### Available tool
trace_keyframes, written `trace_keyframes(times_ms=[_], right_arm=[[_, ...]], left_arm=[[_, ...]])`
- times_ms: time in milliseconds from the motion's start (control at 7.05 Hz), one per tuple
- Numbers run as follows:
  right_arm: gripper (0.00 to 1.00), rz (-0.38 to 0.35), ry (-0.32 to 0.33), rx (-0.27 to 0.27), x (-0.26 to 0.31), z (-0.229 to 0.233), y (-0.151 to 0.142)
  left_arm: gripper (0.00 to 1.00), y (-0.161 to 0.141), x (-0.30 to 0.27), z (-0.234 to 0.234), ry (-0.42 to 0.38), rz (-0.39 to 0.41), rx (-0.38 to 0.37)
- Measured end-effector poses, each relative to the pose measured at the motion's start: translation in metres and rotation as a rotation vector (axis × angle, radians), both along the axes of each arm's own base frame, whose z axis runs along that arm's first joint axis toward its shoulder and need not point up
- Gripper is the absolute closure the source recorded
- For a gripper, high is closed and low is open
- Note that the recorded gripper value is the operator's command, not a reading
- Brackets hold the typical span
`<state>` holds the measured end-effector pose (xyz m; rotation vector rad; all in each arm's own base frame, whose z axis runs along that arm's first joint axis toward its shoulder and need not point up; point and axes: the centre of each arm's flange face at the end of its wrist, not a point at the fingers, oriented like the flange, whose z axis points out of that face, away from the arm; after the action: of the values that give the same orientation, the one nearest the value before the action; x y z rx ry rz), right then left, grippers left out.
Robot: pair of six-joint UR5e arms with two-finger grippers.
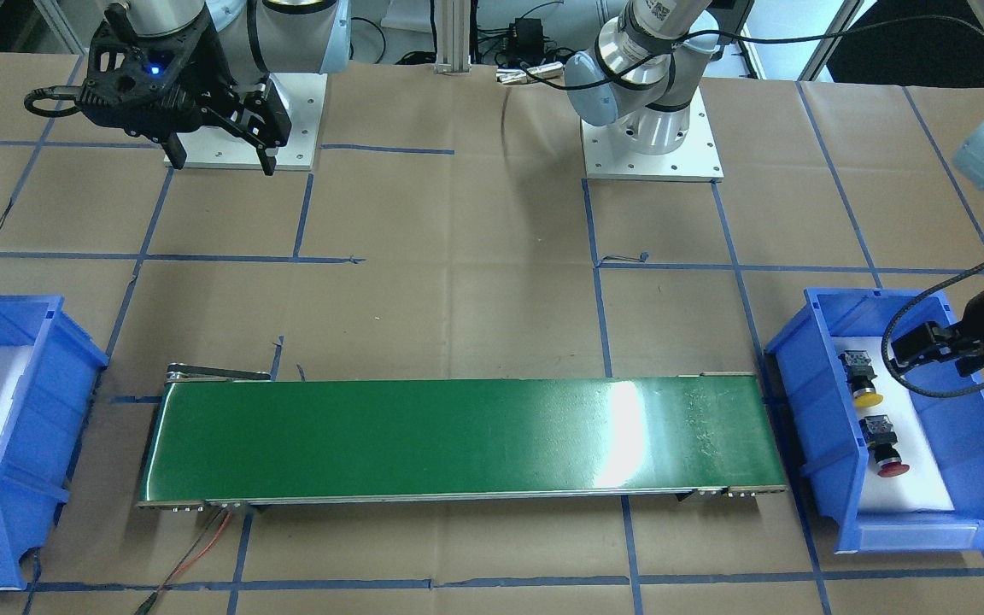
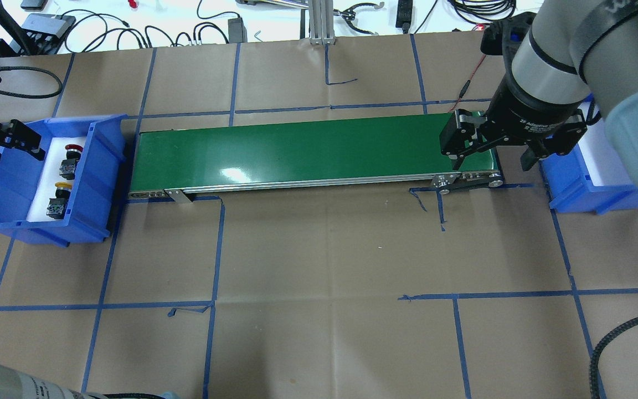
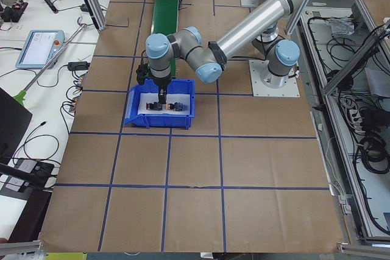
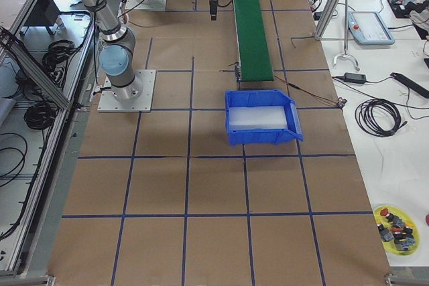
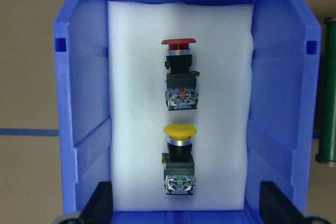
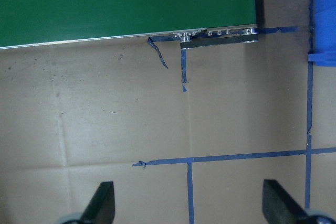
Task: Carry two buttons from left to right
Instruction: 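Move the left gripper over the blue bin above the yellow button, then lower the left gripper and grasp the yellow-capped button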
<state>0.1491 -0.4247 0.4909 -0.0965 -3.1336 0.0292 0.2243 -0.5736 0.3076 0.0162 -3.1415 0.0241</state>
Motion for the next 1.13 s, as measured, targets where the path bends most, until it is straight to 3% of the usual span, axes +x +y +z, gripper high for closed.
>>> trace_keyframes(times_ms=[1135], right_arm=[[0.0, 0.0, -0.001, 0.0, 0.0, 0.0, 0.0]], left_arm=[[0.02, 0.032, -0.001, -0.098, 0.013, 0.027, 0.036]])
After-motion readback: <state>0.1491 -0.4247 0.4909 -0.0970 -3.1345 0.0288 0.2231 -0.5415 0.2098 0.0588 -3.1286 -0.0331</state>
